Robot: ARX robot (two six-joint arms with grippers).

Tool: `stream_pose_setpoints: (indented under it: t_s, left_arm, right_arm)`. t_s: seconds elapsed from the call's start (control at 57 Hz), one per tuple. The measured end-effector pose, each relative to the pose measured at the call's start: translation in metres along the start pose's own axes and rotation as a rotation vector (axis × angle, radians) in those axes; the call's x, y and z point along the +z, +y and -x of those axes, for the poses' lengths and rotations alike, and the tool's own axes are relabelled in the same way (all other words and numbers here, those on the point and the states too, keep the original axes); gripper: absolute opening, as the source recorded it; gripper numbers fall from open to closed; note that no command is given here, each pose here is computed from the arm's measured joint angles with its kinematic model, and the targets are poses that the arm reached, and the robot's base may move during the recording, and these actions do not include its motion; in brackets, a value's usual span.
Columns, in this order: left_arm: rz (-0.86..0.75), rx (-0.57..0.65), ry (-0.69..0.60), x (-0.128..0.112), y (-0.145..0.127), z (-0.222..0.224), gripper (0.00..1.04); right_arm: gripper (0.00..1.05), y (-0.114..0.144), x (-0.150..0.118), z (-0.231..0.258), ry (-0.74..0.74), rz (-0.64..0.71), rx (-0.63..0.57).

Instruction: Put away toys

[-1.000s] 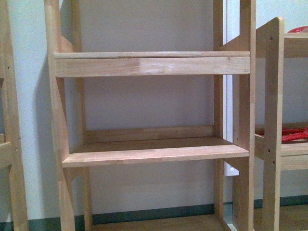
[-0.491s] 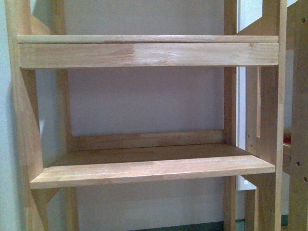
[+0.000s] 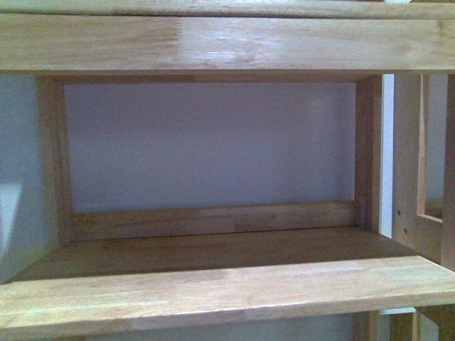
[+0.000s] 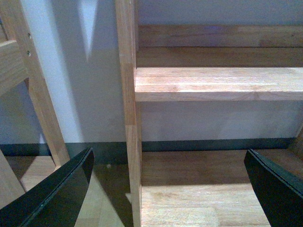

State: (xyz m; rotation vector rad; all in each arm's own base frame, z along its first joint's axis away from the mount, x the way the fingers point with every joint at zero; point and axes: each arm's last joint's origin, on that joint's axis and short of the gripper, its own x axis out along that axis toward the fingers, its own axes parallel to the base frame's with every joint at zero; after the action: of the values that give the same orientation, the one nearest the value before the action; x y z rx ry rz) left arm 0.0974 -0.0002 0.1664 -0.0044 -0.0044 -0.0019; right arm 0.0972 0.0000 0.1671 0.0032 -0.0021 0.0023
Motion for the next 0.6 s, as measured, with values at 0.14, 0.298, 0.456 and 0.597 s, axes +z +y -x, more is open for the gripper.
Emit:
stream_pose_setpoints:
  t_s: [0.14,0.298,0.456,0.597]
  left_arm:
    - [0.000,-0.001,0.000,0.0000,0.0000,0.0000,0.99]
    - [0.000,0.000,0.000,0.0000,0.0000,0.0000,0.99]
    - [0.000,0.000,0.000,0.0000,0.0000,0.0000,0.99]
    - [0.000,0.000,0.000,0.0000,0.0000,0.0000,0.98]
  right_arm:
    - [0.06,0.0000,0.0000,0.0000,0.000,0.000,0.000]
    - [0.06,0.0000,0.0000,0.0000,0.000,0.000,0.000]
    - [0.06,0.0017,0.0002,-0.0007,0.003,-0.005,-0.103]
    - [0.06,0.0041,0.0043,-0.0022,0.014,-0.001,-0.116]
